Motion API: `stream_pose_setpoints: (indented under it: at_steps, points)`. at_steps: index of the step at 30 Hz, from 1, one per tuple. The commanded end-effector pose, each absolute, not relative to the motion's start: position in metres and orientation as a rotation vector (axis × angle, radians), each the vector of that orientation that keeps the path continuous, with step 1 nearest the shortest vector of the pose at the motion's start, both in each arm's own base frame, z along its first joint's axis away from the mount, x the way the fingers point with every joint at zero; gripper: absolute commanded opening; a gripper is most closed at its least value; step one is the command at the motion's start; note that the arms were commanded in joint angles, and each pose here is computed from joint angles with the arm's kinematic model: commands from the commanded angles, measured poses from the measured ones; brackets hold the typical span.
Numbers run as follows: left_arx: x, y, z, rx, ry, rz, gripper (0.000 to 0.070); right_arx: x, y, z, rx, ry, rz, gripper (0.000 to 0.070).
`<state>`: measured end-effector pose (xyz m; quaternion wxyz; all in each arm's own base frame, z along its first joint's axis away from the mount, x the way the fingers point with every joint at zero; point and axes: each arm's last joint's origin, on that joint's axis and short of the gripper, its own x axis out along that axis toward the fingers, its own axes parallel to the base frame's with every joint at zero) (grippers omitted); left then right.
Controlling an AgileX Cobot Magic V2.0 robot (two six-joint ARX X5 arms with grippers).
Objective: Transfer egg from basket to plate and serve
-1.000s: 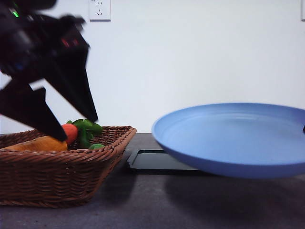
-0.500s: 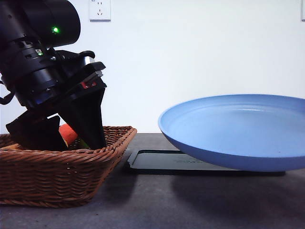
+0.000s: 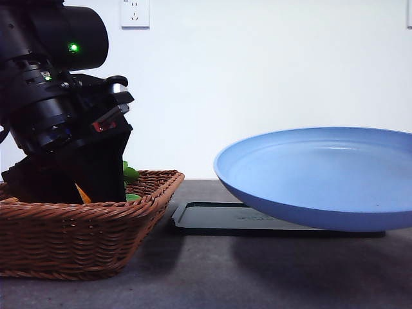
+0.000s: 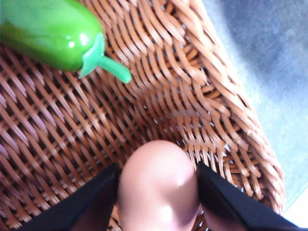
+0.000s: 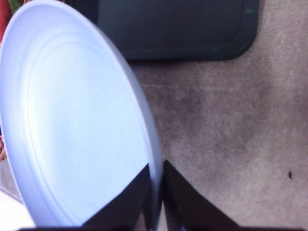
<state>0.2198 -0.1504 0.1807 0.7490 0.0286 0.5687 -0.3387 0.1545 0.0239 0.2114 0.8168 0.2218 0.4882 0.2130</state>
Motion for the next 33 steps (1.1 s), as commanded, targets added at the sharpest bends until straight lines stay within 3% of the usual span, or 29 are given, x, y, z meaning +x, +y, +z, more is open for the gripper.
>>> stream_pose_setpoints:
  at_steps: [1,7,18,28,33]
  points:
    - [0.222,-0.154,0.18,0.085,1.236,-0.756,0.0298,0.157,0.024,0.216,0.463,1.016,0.467,0.0]
    - [0.221,-0.153,0.18,0.098,1.241,-0.763,0.0153,0.157,0.024,0.216,0.463,1.016,0.467,0.0]
    - [0.226,-0.156,0.193,0.113,1.237,-0.773,0.0149,0.157,0.024,0.216,0.464,1.017,0.467,0.0]
    - [0.244,-0.172,0.258,0.088,1.115,-0.819,0.0149,0.157,0.025,0.214,0.492,1.056,0.45,0.0]
    - [0.242,-0.192,0.289,0.028,1.02,-0.992,0.0149,0.159,0.025,0.21,0.504,1.09,0.447,0.0]
